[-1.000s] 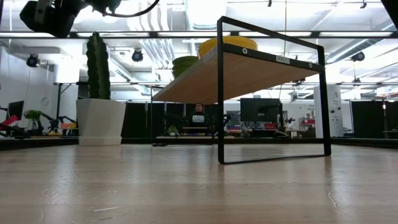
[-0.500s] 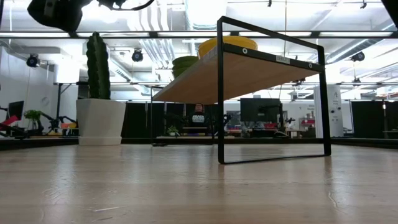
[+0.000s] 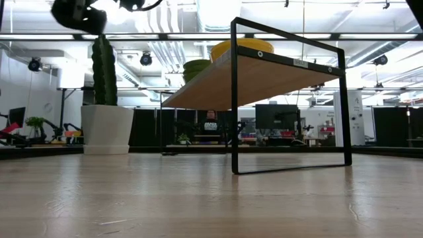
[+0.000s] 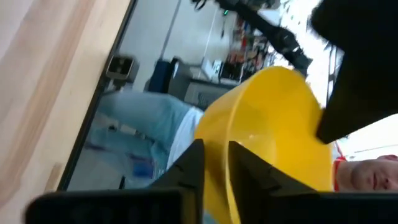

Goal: Pick & Place Mini bowls
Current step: Stack the yellow bowl on the stacked yellow bowls on the shelf

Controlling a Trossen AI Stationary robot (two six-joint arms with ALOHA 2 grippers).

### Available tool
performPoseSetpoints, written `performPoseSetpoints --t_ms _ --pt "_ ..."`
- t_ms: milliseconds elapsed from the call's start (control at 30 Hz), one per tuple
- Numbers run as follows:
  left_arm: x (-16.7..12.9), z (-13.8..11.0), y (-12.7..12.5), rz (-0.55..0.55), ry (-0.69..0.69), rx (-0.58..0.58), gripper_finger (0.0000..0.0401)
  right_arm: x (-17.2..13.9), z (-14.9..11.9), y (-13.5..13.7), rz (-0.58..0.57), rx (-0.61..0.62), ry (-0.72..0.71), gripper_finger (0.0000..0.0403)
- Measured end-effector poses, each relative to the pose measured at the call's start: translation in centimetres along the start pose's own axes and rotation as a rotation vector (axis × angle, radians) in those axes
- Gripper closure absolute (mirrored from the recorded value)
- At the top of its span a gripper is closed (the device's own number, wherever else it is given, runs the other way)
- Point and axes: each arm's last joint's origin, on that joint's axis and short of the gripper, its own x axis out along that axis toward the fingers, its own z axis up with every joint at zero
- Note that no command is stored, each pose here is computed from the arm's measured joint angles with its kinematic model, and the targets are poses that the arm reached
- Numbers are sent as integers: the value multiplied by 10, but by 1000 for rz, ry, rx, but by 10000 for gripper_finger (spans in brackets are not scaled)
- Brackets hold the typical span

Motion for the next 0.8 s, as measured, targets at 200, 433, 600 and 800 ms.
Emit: performPoseSetpoints --t_ms 200,433,600,800 --pt "-6 7 -9 -71 -78 76 282 0 -3 -1 -6 45 32 394" --pt "-19 16 -11 -71 -181 137 266 -4 -11 -3 -61 132 111 394" --pt "-28 23 -10 -59 -253 191 266 -5 -12 -4 -84 152 119 395" --pt "-36 28 -10 -54 -310 191 266 -12 -19 -6 -156 200 174 395"
